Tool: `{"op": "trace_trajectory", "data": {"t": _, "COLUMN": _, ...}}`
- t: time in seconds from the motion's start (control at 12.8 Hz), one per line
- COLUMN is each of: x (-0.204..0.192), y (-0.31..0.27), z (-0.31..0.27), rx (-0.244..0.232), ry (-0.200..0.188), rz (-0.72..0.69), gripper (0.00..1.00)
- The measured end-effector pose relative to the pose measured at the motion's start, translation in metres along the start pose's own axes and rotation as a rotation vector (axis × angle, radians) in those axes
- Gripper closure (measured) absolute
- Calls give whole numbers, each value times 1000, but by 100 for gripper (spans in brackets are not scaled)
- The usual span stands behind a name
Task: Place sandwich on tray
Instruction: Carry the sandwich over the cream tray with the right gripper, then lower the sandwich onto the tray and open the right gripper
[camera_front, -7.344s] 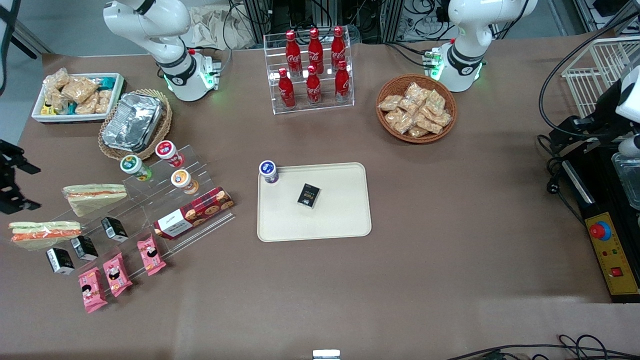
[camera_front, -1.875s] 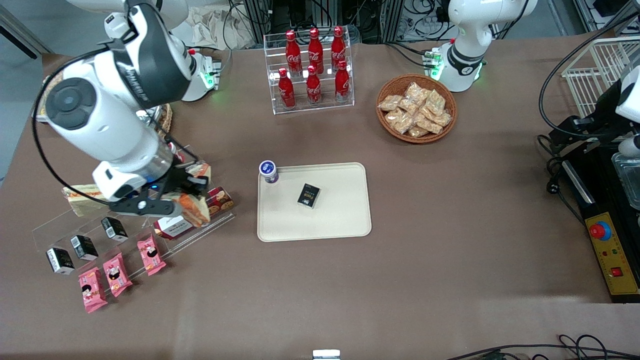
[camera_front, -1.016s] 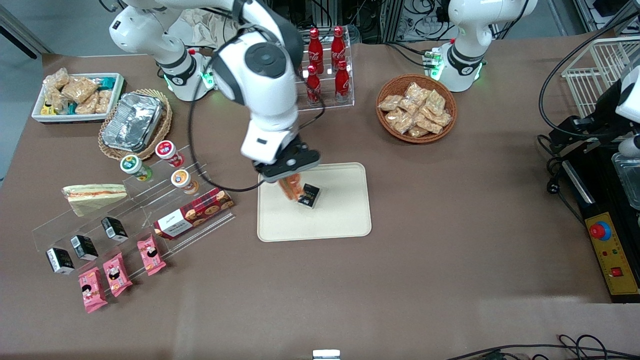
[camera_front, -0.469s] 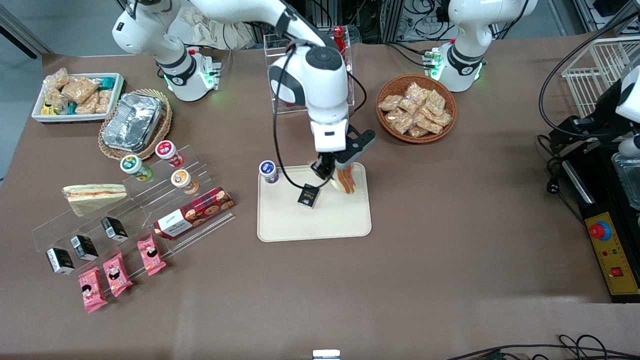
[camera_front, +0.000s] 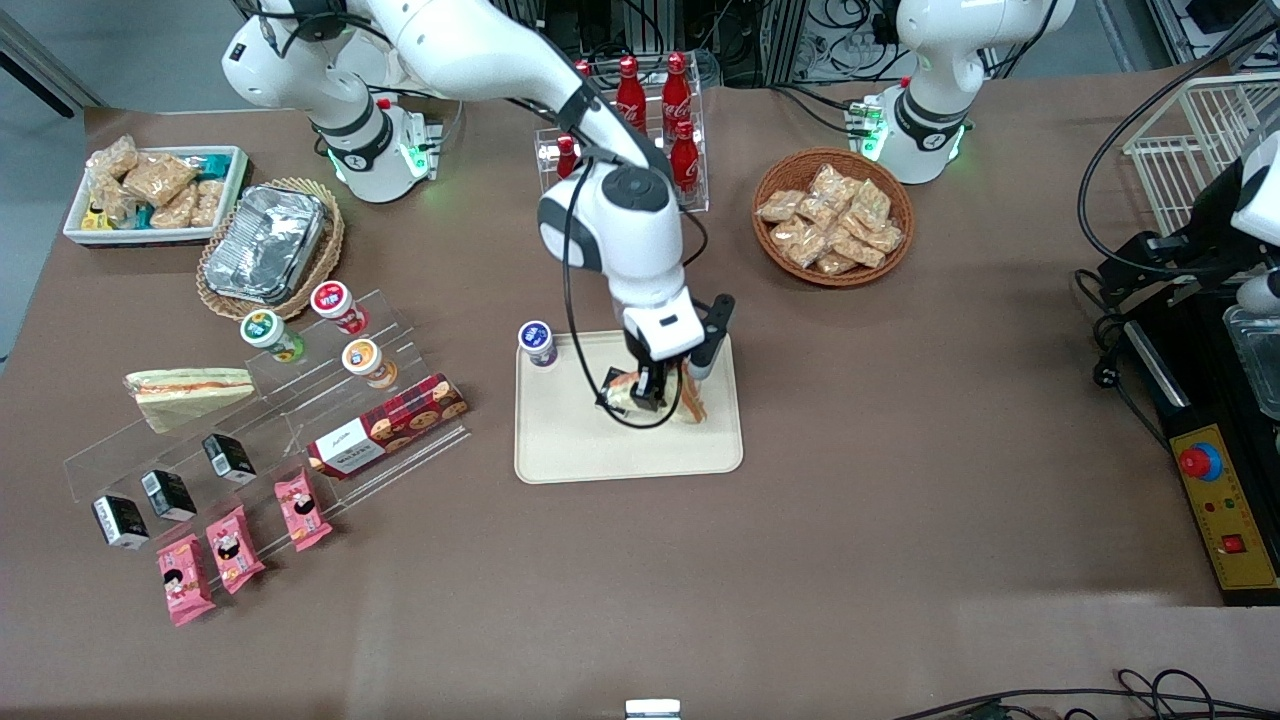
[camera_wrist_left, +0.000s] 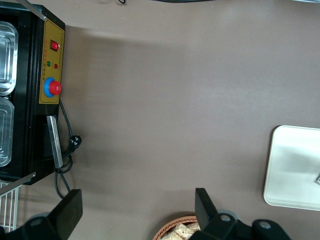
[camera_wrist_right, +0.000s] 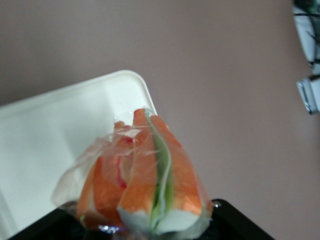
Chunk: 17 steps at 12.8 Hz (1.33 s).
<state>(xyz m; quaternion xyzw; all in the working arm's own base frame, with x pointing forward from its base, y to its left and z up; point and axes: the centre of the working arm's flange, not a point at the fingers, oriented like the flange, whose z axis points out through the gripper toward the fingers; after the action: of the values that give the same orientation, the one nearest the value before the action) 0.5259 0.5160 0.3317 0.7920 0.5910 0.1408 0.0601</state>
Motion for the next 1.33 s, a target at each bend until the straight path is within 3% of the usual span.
{"op": "trace_trajectory", "data": {"t": 0.31, "x": -35, "y": 37, "z": 44, "rx": 115, "ry": 50, "rz": -175, "gripper": 79}}
{"op": "trace_trajectory", "data": {"t": 0.94, "x": -55, "y": 30, "z": 116, "rx": 85, "ry": 34, "rz": -310, "gripper": 79}}
{"op": "trace_trajectory", "data": {"t": 1.33, "x": -68, "y": 29, "z": 140, "rx": 160, "ry": 77, "rz": -335, "gripper": 79}}
